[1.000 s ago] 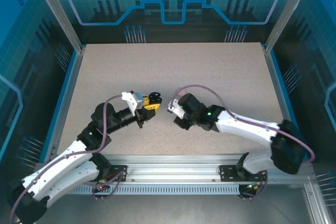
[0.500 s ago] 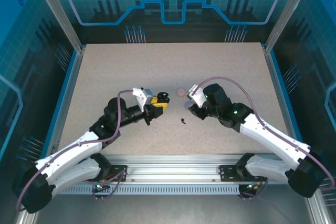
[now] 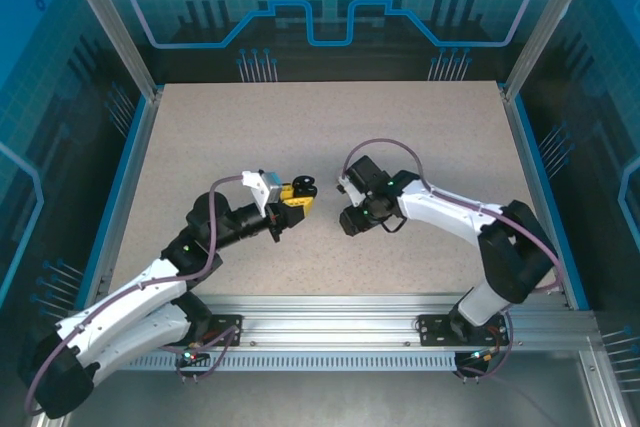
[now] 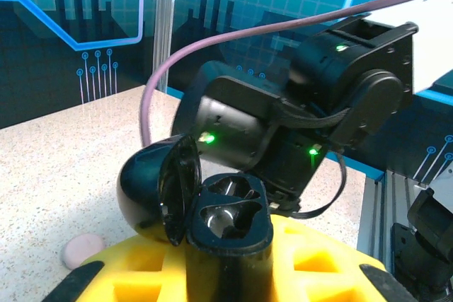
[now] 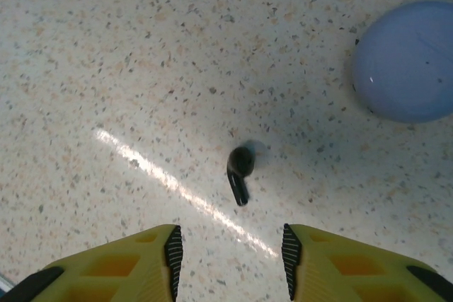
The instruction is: Insert the wireless bluetooth earbuds into the charging case
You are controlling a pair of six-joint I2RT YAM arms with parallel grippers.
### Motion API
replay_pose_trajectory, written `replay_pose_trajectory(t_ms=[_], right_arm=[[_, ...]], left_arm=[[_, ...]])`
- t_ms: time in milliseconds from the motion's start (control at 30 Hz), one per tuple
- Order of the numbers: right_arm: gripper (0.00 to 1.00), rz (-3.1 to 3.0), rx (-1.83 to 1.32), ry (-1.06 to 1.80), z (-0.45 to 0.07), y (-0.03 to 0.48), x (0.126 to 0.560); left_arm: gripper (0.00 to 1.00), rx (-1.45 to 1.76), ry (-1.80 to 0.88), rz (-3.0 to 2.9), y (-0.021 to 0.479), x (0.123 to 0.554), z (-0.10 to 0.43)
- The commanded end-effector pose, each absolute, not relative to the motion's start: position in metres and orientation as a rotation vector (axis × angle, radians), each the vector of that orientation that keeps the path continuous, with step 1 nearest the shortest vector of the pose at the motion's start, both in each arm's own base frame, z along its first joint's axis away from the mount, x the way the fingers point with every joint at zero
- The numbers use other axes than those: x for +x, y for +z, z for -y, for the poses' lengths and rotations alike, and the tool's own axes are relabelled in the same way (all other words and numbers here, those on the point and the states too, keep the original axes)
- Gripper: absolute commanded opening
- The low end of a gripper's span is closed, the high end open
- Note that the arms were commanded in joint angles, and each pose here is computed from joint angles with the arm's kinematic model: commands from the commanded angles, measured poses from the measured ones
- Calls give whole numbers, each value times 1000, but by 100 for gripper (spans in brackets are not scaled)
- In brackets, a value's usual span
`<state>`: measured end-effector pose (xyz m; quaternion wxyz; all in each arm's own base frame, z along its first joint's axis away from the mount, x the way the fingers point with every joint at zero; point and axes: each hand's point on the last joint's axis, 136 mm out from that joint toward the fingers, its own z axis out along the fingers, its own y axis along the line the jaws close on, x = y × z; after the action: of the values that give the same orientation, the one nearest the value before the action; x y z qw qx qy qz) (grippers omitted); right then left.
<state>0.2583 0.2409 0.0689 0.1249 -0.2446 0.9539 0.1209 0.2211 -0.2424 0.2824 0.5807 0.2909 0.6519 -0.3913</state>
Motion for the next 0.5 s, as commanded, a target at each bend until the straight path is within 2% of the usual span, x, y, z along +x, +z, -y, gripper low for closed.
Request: replay_pose_trajectory(t_ms=[0, 467], right_arm=[[44, -2845, -679, 326, -249, 64, 256], [43, -2962, -723, 92, -253, 24, 259]], left_arm=[[2, 683, -884, -1508, 283, 219, 239], [3, 683, -874, -1506, 282, 217, 236]])
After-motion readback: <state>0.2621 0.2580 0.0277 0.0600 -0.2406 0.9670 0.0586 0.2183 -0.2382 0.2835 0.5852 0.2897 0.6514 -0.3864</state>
